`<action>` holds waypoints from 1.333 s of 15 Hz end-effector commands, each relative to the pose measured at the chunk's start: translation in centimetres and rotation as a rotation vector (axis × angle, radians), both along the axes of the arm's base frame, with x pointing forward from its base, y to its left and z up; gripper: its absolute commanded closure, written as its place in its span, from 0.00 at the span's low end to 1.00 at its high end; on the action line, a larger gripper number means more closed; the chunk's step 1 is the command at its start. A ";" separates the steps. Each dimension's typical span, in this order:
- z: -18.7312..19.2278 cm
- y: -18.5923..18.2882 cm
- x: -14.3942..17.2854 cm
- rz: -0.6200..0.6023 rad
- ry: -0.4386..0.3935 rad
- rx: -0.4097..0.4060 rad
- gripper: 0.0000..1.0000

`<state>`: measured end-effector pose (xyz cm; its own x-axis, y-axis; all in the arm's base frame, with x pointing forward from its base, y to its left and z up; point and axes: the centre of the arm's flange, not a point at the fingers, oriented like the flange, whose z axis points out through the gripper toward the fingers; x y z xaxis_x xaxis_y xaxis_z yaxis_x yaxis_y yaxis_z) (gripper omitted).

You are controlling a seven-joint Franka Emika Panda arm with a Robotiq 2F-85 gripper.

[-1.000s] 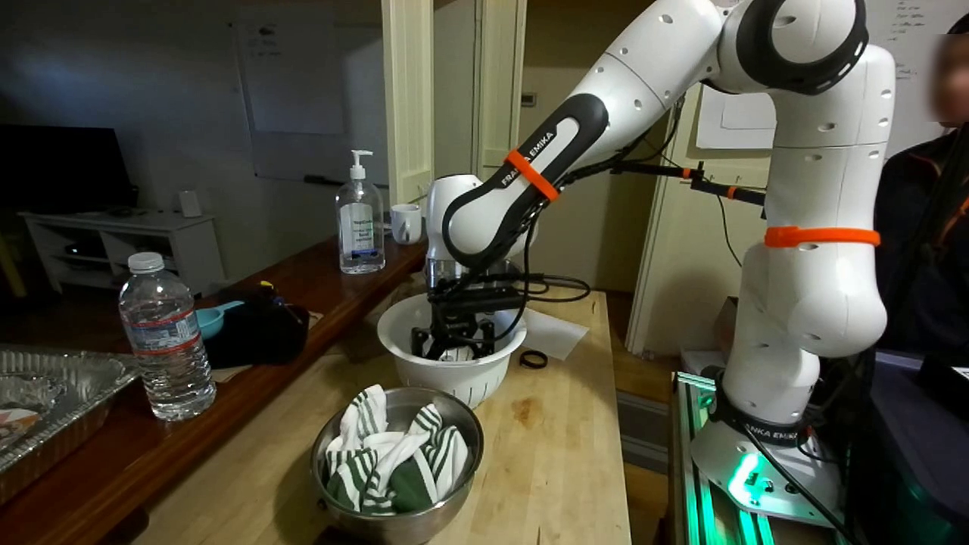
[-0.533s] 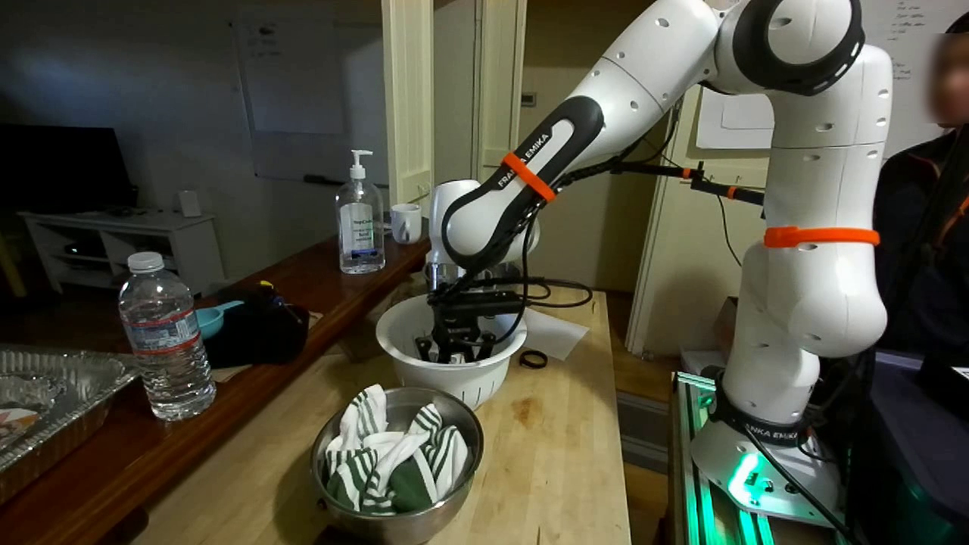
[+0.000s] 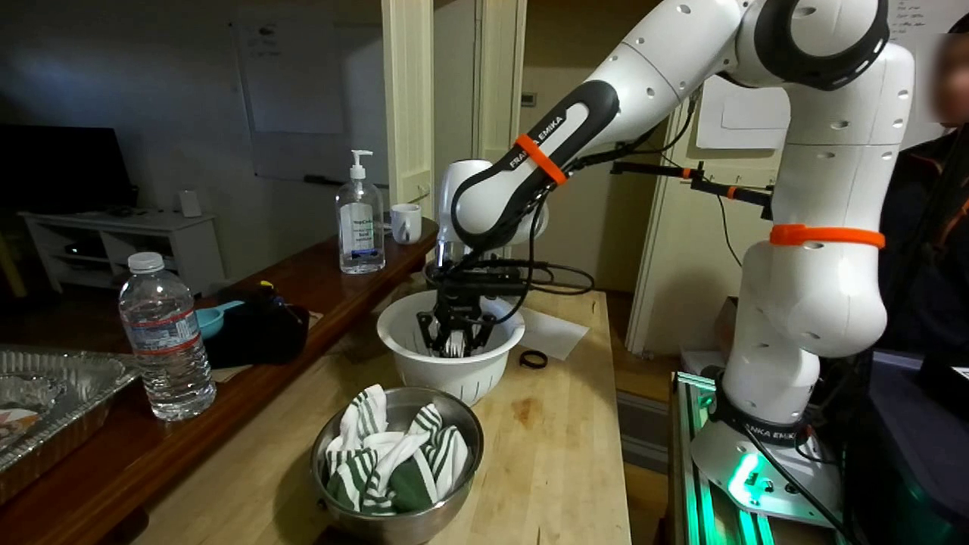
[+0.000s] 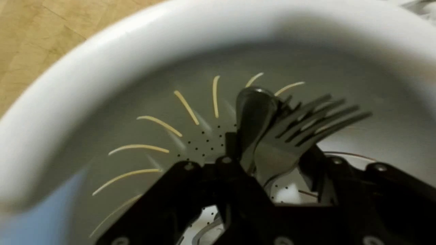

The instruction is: Move the cutlery to the silver bowl on the right

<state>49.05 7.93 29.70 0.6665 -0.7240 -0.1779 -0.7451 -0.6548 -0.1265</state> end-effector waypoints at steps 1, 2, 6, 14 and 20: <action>4.0 -1.4 -2.0 -0.030 -0.090 -0.012 0.80; 4.7 -1.6 -2.1 -0.027 -0.102 -0.007 0.80; 7.3 -1.9 -2.5 -0.013 -0.148 0.003 0.80; 7.3 -1.5 -2.1 0.092 -0.135 0.040 0.30; 1.6 -1.9 -0.1 0.143 -0.093 0.020 0.05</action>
